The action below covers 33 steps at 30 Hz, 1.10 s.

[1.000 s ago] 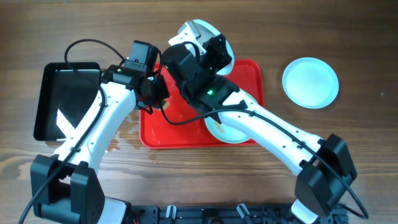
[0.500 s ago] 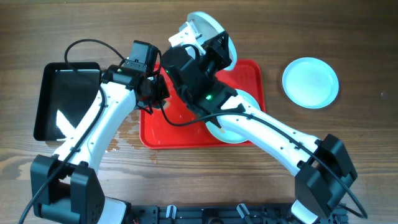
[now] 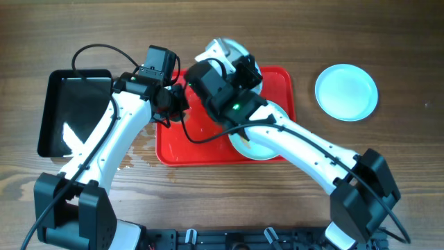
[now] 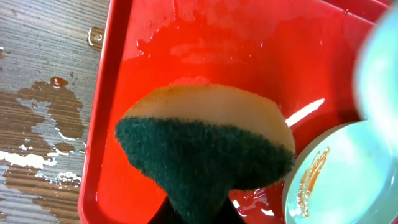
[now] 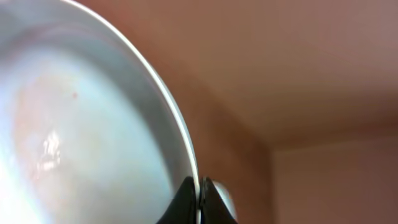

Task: Clean dirty plates on tray and stack at the side
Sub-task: 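Carry the plate right and stack it on the cleaned plate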

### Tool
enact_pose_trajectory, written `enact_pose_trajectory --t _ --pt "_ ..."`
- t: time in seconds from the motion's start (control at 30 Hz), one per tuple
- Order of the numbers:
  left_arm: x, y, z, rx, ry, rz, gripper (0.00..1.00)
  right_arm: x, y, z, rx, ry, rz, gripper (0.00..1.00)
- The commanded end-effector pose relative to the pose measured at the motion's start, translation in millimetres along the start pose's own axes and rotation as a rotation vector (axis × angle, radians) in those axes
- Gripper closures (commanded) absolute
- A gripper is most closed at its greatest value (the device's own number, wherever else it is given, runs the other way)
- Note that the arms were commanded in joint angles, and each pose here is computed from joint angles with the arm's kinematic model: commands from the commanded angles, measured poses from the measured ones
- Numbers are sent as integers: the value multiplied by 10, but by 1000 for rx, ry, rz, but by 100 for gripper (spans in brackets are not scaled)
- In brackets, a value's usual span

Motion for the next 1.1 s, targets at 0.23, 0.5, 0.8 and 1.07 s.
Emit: enact_pose_trajectory --t 0.23,0.5,0.8,1.07 --pt "1 17 -15 1 -8 -20 96 -713 -289 365 25 786 902 96" --pt "-14 36 -16 -8 -14 -19 95 -1220 -1788 1078 334 630 1170 96" --pt "-23 47 -16 -12 -18 -19 96 -1154 -3037 1450 454 430 1351 96" --pt "-23 47 -16 -12 -18 -19 96 -939 -3379 1568 423 354 1443 96"
Point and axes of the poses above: each gripper's point midway between its finger pads, its own z axis out along the fingers, its own x axis along the line the jaws close on, y = z × x, the point moved 1 cm from there along -z, back along the fingers, and after that the axes turned 5 degrees about -z, right-handed, at the moved point
